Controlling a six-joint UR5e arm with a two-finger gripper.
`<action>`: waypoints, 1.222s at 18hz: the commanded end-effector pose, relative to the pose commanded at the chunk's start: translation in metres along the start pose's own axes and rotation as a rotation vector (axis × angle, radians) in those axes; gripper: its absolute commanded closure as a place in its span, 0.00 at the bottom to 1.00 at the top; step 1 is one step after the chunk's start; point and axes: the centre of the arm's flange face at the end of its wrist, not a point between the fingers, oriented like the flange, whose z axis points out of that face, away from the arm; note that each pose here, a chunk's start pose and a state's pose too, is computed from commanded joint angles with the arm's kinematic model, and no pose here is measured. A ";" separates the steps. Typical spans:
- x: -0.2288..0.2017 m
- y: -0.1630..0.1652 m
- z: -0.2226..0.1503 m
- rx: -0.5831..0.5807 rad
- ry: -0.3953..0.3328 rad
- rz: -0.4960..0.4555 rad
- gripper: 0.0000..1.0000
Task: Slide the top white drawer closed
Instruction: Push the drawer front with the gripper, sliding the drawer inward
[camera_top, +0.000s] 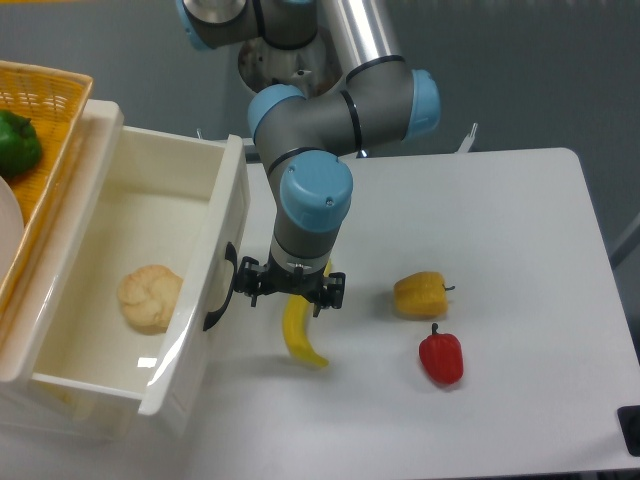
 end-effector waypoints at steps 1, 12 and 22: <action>0.000 -0.001 -0.001 0.003 -0.001 0.002 0.00; 0.023 -0.006 -0.001 0.003 -0.001 0.044 0.00; 0.044 -0.007 -0.003 0.008 0.010 0.071 0.00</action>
